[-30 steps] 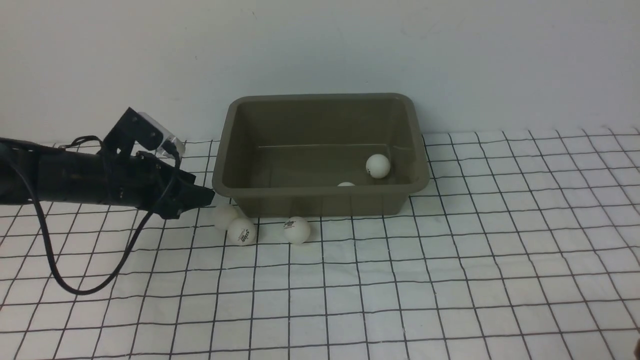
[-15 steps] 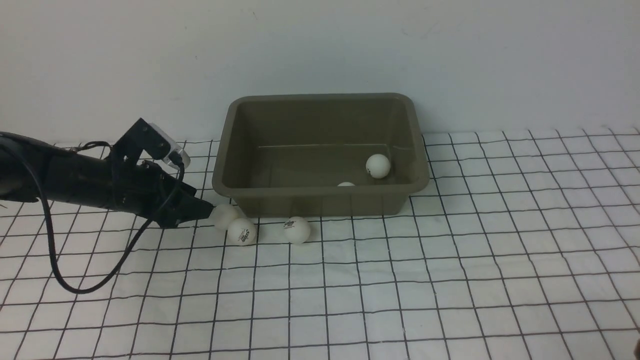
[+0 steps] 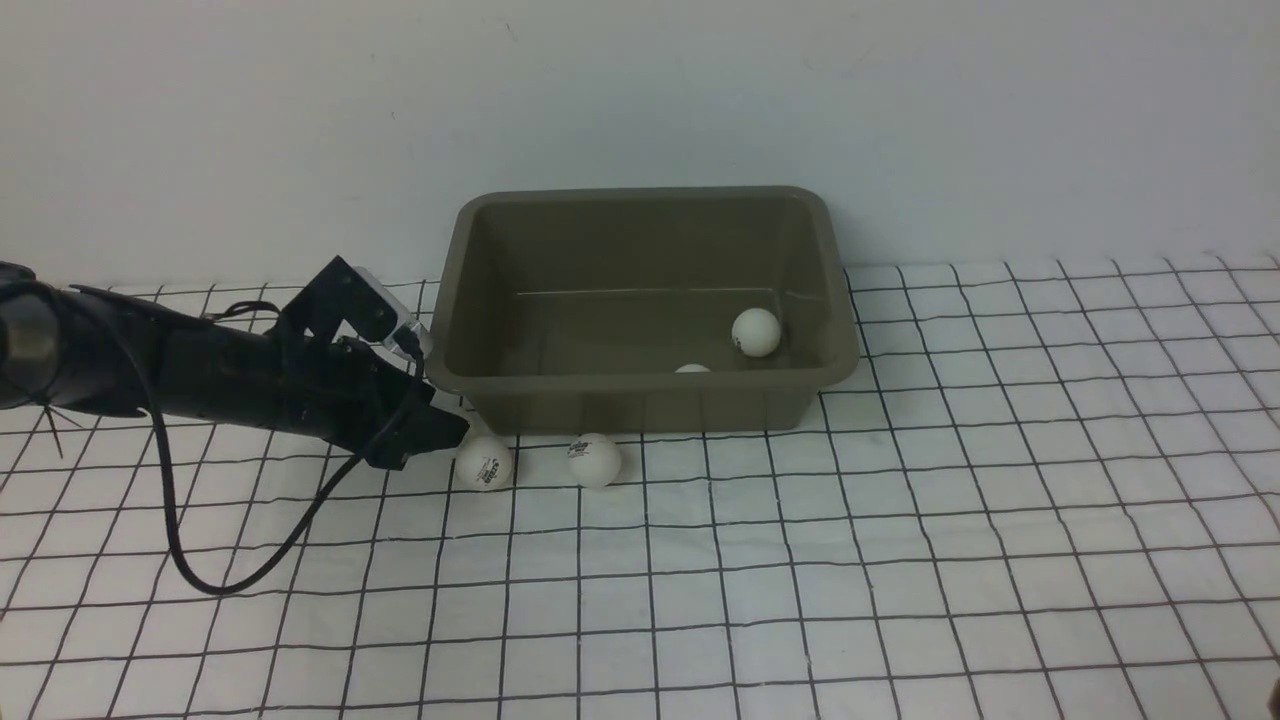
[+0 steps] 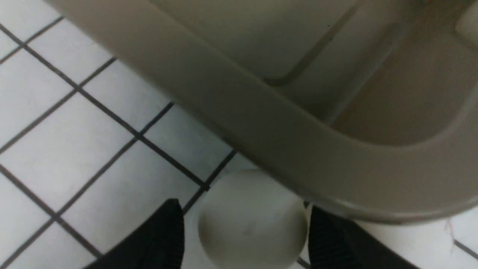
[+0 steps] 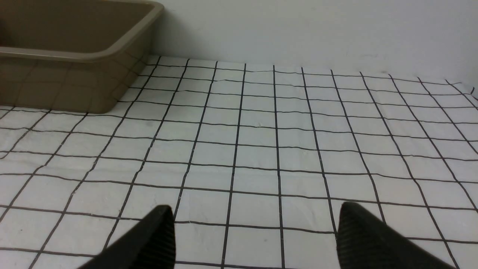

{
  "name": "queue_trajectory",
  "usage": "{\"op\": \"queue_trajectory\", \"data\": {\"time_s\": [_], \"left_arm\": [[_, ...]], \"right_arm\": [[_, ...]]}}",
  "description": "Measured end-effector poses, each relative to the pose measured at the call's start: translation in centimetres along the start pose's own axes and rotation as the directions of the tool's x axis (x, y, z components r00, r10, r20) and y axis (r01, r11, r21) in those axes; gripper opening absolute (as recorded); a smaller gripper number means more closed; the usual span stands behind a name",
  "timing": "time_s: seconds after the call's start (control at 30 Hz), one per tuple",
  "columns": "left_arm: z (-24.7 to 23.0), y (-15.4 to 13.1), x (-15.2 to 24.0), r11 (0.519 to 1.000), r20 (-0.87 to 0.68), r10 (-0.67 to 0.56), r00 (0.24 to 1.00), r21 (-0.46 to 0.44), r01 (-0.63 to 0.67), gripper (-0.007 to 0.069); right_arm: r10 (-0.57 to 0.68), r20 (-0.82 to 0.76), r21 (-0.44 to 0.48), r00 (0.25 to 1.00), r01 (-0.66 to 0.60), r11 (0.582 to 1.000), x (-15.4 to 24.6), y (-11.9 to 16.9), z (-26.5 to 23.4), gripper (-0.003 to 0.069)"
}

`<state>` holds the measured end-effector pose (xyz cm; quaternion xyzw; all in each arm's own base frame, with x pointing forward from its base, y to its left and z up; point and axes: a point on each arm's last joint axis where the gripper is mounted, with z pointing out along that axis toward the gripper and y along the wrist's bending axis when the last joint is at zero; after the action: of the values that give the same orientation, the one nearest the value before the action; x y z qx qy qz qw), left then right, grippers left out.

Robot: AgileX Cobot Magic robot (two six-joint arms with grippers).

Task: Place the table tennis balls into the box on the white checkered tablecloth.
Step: 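Reach for and grasp a ping pong ball on the table beside the basket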

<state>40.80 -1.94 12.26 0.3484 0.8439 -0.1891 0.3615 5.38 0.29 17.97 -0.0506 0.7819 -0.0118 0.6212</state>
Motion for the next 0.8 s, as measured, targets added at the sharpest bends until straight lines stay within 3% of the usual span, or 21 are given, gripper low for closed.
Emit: {"op": "queue_trajectory", "data": {"time_s": [0.23,0.53,0.8], "left_arm": [[0.1,0.1,0.0,1.000,0.003,0.015,1.000,-0.005,-0.015,0.0325],[-0.6,0.2,-0.3,0.998,0.004,0.055,0.998,-0.016,-0.055,0.0323],[-7.3,1.8,-3.0,0.971,0.014,0.126,0.992,-0.206,-0.120,0.0323]], "right_arm": [[0.000,0.000,0.000,1.000,0.000,1.000,0.0,0.0,0.0,0.0526],[0.000,0.000,0.000,1.000,0.000,1.000,0.0,0.0,0.0,0.0526],[0.000,0.000,0.000,1.000,0.000,1.000,0.0,0.0,0.0,0.0526]]}}
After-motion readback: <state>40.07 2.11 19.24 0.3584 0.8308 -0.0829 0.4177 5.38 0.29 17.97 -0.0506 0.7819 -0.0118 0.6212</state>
